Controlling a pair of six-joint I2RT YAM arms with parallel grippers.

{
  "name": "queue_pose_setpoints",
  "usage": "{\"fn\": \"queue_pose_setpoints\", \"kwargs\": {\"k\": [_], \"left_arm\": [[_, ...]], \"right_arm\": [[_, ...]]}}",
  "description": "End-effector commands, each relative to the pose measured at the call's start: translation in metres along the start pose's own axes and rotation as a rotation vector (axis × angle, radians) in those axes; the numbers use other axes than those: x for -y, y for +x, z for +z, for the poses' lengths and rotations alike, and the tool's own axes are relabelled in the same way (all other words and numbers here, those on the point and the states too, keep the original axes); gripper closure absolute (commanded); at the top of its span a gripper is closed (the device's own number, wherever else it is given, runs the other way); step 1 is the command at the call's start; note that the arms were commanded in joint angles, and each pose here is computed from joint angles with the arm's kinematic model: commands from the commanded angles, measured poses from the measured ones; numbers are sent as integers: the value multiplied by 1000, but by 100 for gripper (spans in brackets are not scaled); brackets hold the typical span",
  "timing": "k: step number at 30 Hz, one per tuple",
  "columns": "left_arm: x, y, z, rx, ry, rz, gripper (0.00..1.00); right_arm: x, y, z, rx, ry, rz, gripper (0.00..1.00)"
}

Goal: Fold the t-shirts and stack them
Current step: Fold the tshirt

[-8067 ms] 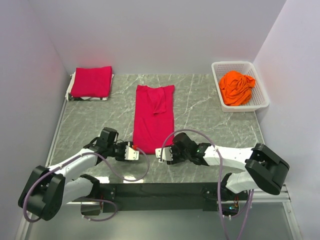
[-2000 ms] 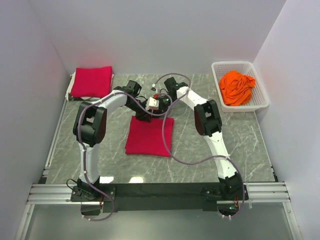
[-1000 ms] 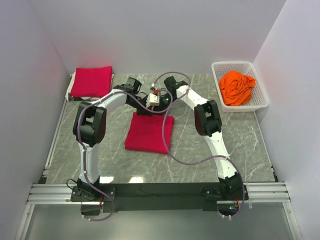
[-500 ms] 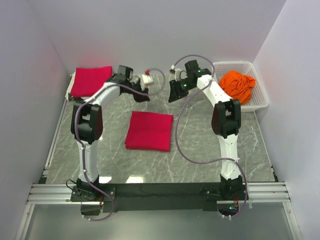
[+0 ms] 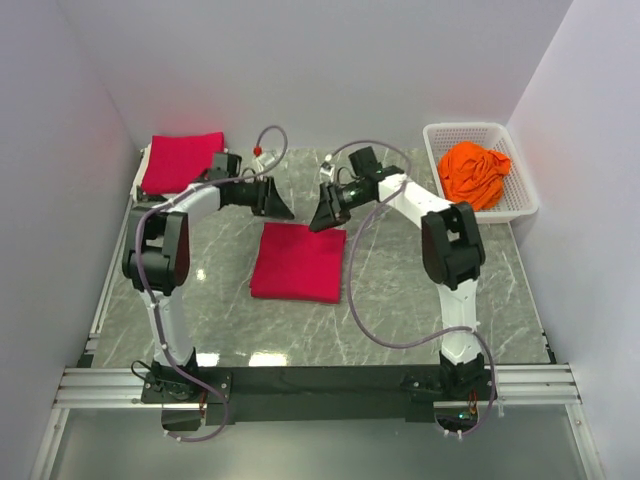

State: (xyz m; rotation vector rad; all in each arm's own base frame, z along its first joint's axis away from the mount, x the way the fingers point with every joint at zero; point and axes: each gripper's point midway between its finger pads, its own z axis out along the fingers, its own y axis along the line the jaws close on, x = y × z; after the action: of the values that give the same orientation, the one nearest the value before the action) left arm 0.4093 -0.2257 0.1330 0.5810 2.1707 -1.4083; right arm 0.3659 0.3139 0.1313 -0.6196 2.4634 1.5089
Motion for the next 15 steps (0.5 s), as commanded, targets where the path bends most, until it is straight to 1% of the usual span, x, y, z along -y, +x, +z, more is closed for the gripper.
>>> {"fn": "queue_pose_setpoints", "kwargs": {"k": [1,2,3,4,5,6,7,8,9,11,13,15], "left_arm": [[-6,-1,10,34,12,-176,62],[-20,6,16,25,-6,-233,63],[-26,9,19,27,-10,-254,64],[-33,6,21,45,-19,-246,64],[-46,13,26,50,-48,-305,64],[-52,13,26,63,-54,-318,64],[-57,12,28,78,-55,-312,65],[-70,16,31,85,-86,-349,66],[-73,18,32,90,-82,-365,66],[-78,21,35,107,-75,-411,66],[-74,19,34,121,-61,-433,66],[-68,10,29,150,-55,-391,65]], "right_arm": [[19,-8,18,16,-28,35,64],[33,-8,22,19,14,48,64],[56,-3,25,9,45,93,64],[66,-8,24,20,66,95,64],[77,-12,22,30,89,96,65],[97,-12,21,37,133,119,65],[101,-22,19,53,144,101,65],[112,-21,19,47,165,119,65],[119,-29,14,67,193,110,65],[129,-36,12,78,220,101,65],[131,-49,2,107,250,58,65],[118,-60,-8,123,252,7,65]]}}
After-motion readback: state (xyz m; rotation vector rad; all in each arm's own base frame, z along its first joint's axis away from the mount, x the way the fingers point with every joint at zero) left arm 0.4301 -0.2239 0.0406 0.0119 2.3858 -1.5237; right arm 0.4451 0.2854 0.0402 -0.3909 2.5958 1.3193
